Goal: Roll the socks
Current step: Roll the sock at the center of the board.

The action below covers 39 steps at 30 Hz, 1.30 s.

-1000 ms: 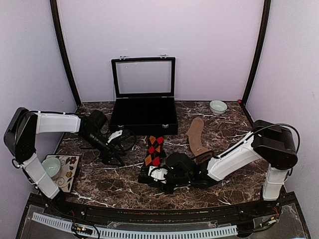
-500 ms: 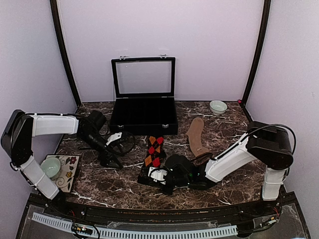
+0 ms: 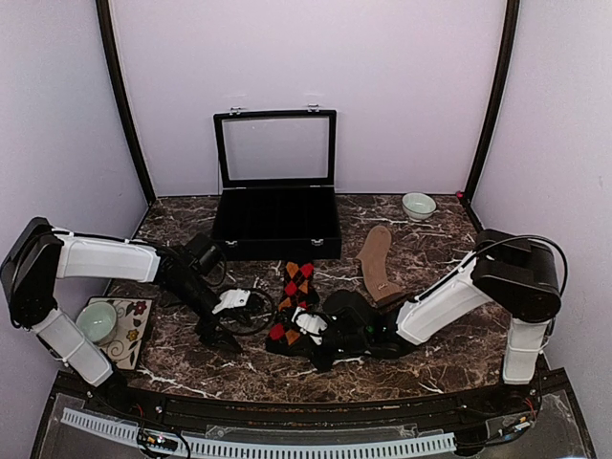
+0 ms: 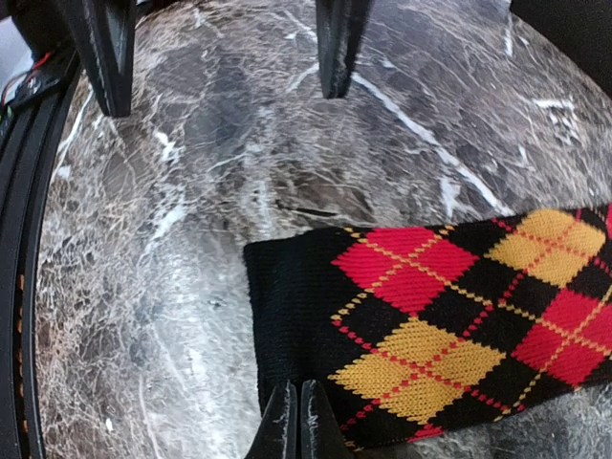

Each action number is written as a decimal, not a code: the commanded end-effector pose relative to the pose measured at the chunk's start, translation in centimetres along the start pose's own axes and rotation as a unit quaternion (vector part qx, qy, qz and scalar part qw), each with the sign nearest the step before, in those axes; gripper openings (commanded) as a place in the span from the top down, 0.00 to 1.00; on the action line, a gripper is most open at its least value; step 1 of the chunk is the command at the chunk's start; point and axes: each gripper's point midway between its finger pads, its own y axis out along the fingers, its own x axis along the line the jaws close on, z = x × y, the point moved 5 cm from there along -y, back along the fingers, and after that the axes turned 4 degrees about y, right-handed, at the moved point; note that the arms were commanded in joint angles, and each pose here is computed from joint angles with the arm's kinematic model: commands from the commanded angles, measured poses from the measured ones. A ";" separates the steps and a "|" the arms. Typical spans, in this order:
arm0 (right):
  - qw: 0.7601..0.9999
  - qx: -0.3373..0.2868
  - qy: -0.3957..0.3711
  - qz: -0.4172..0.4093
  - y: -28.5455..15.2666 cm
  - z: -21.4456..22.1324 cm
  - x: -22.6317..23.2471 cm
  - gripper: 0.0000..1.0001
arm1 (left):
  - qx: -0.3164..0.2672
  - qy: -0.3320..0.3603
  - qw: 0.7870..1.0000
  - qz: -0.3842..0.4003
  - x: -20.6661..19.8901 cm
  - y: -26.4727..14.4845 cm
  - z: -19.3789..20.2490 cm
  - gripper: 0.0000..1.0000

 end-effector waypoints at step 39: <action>0.922 0.077 0.357 -0.131 0.7 2.2 -2.3 1.00 | 0.065 0.185 0.980 -0.042 -1.5 5.8 -1.8 0.58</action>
